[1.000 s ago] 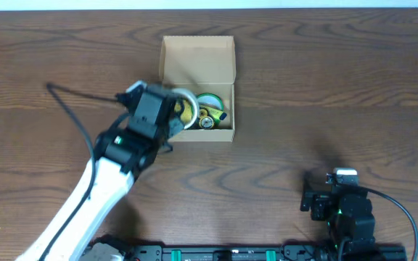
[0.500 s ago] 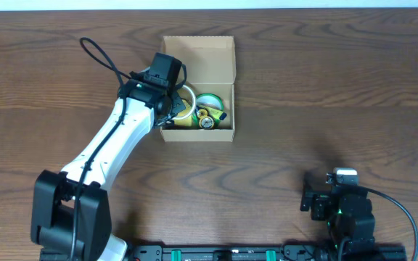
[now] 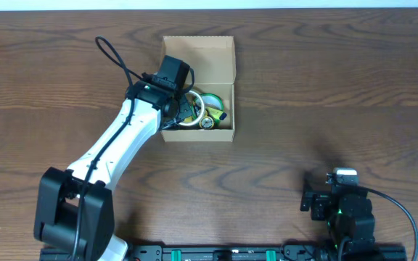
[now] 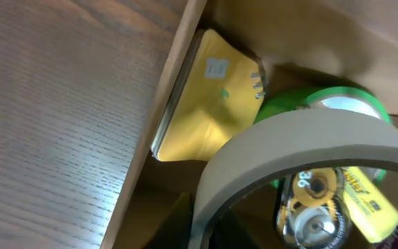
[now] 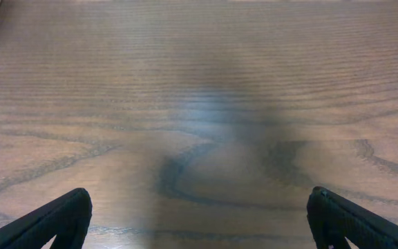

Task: Pack container
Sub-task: 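Carry the masking tape into the box and release it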

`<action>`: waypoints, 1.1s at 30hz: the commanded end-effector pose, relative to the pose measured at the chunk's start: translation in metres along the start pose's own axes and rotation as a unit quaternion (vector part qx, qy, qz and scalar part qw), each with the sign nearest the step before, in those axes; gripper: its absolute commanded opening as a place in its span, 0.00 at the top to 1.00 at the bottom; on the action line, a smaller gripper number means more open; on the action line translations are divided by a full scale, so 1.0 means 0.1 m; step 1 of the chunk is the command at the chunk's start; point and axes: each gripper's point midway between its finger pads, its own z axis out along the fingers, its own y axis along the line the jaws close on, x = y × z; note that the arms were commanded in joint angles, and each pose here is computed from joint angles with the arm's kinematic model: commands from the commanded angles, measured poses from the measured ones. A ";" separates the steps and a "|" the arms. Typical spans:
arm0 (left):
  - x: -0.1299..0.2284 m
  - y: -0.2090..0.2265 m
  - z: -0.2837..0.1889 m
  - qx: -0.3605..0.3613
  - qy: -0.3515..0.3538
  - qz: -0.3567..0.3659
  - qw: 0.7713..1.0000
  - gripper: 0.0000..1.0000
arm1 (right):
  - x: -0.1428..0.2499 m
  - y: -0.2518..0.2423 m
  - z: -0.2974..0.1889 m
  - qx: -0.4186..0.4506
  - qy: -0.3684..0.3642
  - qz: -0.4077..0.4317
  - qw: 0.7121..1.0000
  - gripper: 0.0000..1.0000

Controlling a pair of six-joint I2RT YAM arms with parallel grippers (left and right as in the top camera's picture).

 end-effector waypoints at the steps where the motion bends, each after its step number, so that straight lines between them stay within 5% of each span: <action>1: -0.02 -0.05 0.05 -0.002 0.003 0.012 1.000 0.80 | 0.02 -0.02 0.01 0.005 0.002 -0.004 1.000 0.01; 4: -0.03 -0.06 0.06 0.000 0.000 0.021 1.000 0.57 | 0.02 -0.02 0.01 0.005 0.002 -0.004 1.000 0.01; 12: -0.12 -0.11 0.04 0.007 -0.020 0.021 1.000 0.22 | 0.02 -0.02 0.01 0.005 0.002 -0.004 1.000 0.01; 22: -0.67 -0.53 -0.63 0.071 -0.113 0.035 0.990 0.03 | 0.02 -0.02 0.01 0.005 0.002 -0.004 1.000 0.01; 33: -0.70 -0.40 -1.78 0.101 -0.187 0.101 0.972 0.05 | 0.02 -0.02 0.01 0.005 0.002 -0.004 1.000 0.01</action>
